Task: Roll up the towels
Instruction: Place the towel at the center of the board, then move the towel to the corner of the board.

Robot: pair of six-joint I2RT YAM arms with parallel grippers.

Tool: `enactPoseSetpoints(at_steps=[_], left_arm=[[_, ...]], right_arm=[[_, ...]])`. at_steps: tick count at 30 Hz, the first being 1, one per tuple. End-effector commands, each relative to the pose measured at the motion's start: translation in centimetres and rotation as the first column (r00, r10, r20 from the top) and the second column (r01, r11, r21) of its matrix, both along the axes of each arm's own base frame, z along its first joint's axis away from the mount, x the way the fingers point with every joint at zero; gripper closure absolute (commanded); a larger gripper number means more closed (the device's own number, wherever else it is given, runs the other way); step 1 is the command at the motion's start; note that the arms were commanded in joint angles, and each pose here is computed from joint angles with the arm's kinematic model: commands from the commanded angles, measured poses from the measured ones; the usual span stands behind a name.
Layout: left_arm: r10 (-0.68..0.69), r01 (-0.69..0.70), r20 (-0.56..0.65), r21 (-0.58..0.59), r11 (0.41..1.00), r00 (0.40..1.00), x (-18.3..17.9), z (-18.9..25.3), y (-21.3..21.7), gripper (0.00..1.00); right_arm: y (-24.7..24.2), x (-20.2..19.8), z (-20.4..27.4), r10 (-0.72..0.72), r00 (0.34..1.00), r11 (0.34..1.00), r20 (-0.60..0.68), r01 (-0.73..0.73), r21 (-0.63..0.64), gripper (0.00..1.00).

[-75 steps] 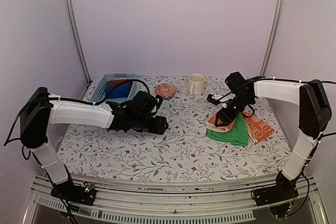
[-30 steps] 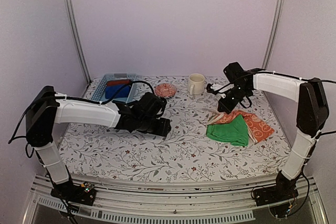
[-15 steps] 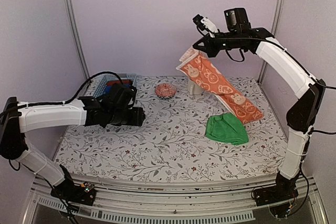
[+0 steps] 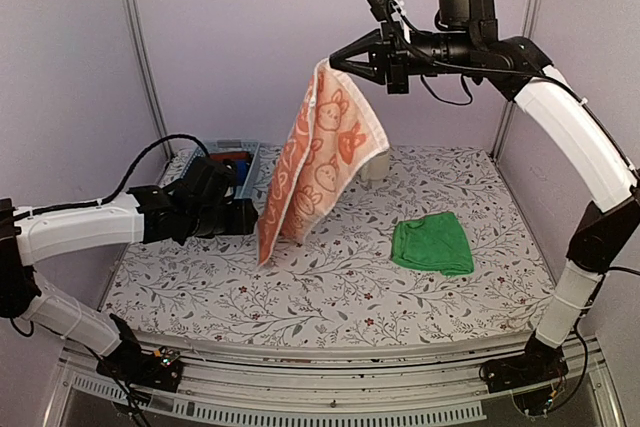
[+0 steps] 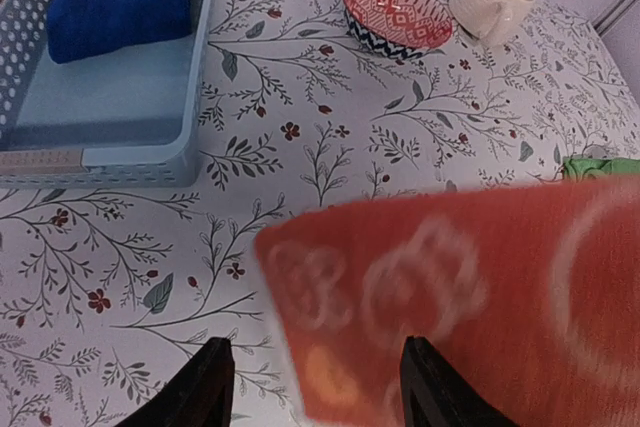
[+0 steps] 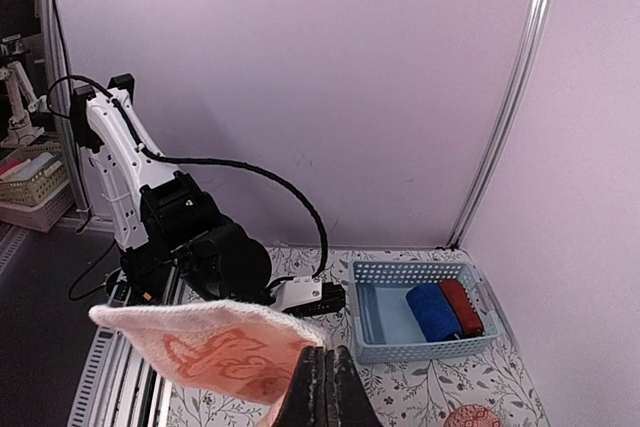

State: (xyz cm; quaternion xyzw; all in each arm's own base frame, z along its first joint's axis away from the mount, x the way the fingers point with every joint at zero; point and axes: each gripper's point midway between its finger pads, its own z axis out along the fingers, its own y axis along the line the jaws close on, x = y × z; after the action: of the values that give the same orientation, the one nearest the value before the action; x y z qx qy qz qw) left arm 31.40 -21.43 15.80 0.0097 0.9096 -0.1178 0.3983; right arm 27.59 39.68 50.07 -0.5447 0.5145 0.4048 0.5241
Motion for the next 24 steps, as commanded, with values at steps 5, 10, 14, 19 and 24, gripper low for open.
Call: enactPoseSetpoints(at_steps=[5,10,14,19,24], left_arm=[[0.009,-0.008,-0.014,0.006,1.0,1.0,0.2,-1.2,0.3,0.42],[-0.04,0.041,-0.06,0.016,0.999,0.997,-0.8,-2.9,0.1,0.43],[-0.141,0.143,-0.112,0.008,0.99,0.984,-2.1,-3.9,-1.0,0.45],[-0.279,0.277,-0.196,-0.037,0.96,0.94,-4.5,-5.3,-3.0,0.46],[-0.337,0.341,-0.241,-0.025,0.94,0.91,-6.2,-6.8,-4.4,0.46]], right_arm=[[-3.6,6.5,-16.0,-0.316,0.943,0.916,-0.101,0.275,-0.293,0.6],[-11.3,8.1,-26.7,-0.48,0.833,0.825,-0.275,0.323,-0.463,0.54],[-14.8,6.0,-35.9,-0.552,0.778,0.706,-0.3,0.245,-0.664,0.66],[-17.7,2.7,-44.0,-0.623,0.694,0.596,-0.361,0.123,-0.793,0.72],[-21.9,4.7,-48.3,-0.74,0.554,0.526,-0.381,0.125,-0.841,0.75]])
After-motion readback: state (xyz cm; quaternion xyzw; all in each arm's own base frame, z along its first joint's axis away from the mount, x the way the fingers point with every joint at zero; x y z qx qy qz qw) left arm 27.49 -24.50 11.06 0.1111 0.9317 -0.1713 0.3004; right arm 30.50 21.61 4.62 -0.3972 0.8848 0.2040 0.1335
